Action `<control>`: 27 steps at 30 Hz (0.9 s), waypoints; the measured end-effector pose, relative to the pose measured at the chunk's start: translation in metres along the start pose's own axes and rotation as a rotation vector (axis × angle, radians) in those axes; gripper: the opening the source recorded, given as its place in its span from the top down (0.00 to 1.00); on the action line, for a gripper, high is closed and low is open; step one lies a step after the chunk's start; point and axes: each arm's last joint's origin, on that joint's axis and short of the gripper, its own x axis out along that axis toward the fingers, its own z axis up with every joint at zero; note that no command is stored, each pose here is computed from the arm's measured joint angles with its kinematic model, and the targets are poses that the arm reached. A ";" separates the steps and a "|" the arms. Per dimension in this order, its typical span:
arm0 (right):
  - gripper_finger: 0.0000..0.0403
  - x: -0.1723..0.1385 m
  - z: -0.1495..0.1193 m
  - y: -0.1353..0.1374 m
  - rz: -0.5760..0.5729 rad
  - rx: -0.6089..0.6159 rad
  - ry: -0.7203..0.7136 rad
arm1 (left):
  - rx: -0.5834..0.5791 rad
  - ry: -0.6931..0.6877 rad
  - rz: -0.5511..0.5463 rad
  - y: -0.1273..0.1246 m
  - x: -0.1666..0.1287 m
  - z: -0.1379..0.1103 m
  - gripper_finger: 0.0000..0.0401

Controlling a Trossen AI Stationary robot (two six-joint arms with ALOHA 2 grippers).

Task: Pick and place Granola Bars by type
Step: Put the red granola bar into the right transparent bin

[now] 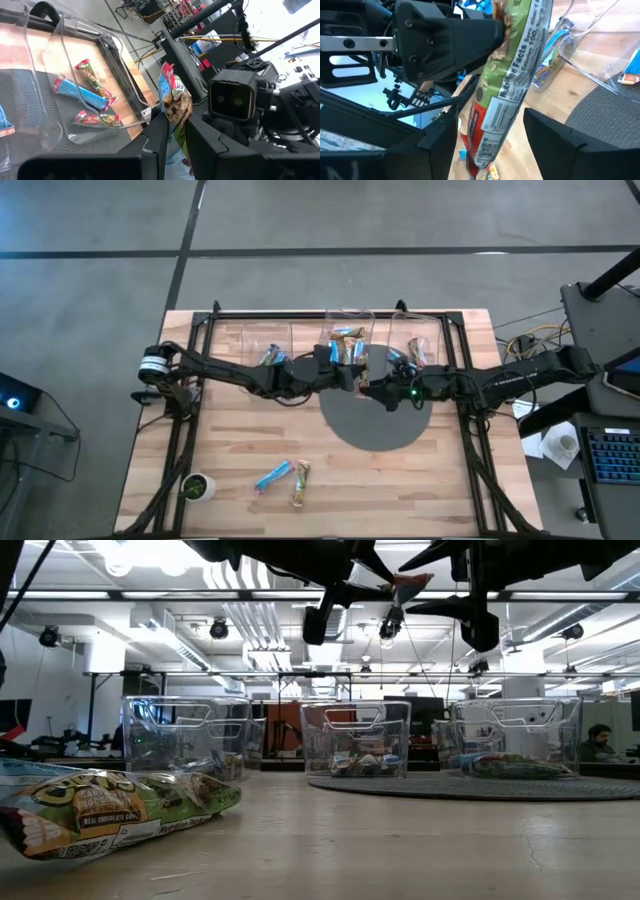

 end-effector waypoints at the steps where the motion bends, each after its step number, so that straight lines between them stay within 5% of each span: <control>1: 0.46 0.000 0.000 0.000 0.000 0.004 0.000 | 0.001 0.001 0.001 0.000 0.000 0.000 0.88; 15: 0.72 0.000 0.000 0.000 0.000 0.001 0.001 | 0.067 0.014 -0.010 -0.001 -0.001 -0.002 0.87; 27: 0.84 0.000 0.000 -0.001 -0.013 -0.024 -0.010 | 0.139 0.018 -0.008 -0.001 -0.001 -0.002 0.60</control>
